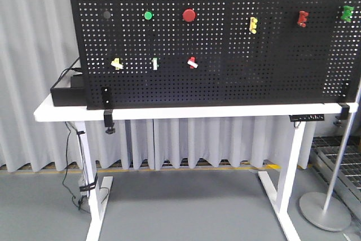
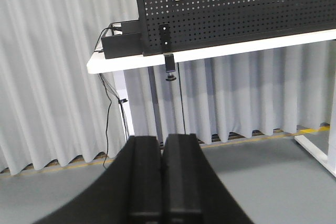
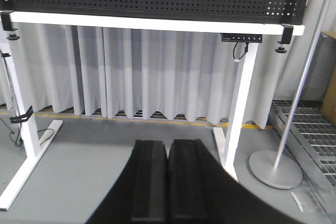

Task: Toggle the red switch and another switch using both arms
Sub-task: 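Drive the base forward up to the black pegboard on the table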

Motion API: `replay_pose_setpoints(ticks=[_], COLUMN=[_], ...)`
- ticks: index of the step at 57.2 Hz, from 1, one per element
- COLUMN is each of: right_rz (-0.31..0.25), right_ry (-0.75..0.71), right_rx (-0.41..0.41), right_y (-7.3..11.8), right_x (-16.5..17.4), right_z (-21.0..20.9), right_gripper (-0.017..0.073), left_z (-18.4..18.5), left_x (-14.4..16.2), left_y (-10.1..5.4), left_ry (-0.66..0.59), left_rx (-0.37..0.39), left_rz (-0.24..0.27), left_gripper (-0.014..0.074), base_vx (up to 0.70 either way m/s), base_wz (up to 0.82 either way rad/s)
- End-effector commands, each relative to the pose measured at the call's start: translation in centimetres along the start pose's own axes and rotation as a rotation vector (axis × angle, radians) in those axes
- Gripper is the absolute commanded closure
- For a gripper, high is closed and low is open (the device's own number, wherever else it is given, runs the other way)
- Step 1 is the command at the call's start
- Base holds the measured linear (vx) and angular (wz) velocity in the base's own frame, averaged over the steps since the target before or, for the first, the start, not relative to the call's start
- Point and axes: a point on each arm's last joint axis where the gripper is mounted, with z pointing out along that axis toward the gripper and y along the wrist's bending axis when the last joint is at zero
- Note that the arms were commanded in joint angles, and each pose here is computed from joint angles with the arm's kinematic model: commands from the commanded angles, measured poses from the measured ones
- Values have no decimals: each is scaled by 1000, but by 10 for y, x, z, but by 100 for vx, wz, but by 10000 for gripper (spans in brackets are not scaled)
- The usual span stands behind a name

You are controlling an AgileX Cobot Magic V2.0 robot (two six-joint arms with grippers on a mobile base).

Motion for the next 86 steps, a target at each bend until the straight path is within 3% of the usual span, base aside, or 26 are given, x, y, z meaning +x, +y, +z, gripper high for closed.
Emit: replay_pose_setpoints(ticks=[1, 86], right_rz=[-12, -12], right_ry=[-90, -89], right_rx=[7, 7], right_y=[0, 0], right_x=[-7, -7], right_z=[-1, -1], right_gripper=[566, 566], left_z=[-1, -1], left_x=[-2, -2], left_y=[0, 0], left_ry=[-78, -78], left_rx=[-11, -11], left_rz=[-7, -7], left_gripper=[591, 591], base_vx=[31, 29], base_wz=[-1, 2])
